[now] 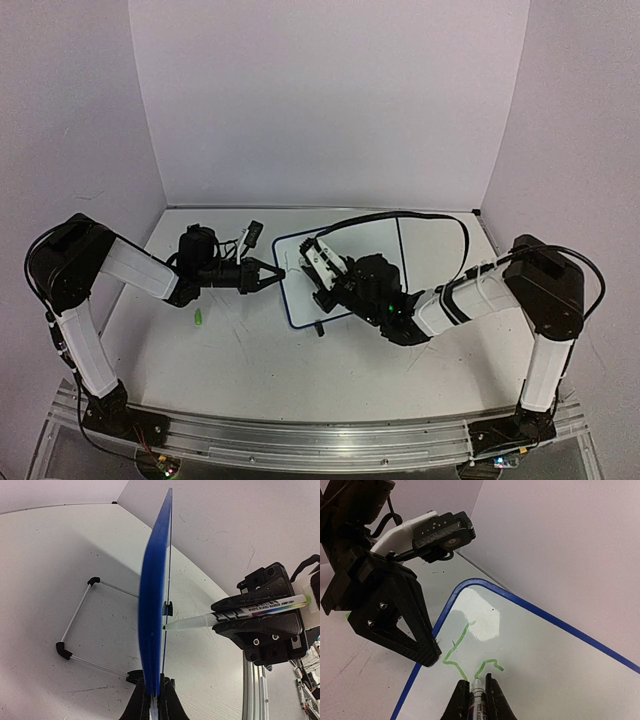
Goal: Write a sentence on the whiteboard
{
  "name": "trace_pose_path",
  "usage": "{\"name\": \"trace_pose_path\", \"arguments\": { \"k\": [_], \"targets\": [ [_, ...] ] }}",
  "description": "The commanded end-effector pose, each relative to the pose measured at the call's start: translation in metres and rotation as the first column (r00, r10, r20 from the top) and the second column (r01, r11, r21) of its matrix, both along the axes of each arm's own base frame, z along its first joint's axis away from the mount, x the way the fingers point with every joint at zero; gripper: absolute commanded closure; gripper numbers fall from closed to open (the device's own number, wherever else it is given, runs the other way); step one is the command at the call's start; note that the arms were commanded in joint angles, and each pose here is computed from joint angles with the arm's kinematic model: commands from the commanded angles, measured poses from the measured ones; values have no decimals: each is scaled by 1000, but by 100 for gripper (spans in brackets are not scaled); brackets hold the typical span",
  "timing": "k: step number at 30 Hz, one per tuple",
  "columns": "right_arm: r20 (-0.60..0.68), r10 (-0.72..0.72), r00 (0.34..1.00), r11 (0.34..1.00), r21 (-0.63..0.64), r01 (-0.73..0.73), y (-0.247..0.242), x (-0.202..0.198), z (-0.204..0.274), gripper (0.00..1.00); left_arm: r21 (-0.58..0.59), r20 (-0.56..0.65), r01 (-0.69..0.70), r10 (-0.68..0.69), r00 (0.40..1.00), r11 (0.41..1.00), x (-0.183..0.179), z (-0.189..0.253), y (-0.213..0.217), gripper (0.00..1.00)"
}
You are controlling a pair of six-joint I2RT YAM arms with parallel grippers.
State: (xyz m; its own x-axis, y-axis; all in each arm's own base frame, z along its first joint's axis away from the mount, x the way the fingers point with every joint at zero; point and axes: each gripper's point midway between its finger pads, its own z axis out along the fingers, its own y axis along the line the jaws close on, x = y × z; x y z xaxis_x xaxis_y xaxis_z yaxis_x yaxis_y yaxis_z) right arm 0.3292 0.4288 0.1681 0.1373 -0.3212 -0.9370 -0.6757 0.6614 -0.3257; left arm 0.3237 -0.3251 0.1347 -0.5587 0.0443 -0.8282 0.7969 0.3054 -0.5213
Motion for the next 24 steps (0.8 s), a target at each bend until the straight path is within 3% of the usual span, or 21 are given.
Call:
{"name": "trace_pose_path", "arguments": {
  "k": [1,24],
  "targets": [
    [9,-86,996,996,18,86,-18,8,8,100,2,87,-3,3,996,1000,7,15,-2,100],
    [85,-126,988,989,81,119,-19,15,36,100,4,83,2,-3,997,1000,6,13,-2,100]
  ]
}}
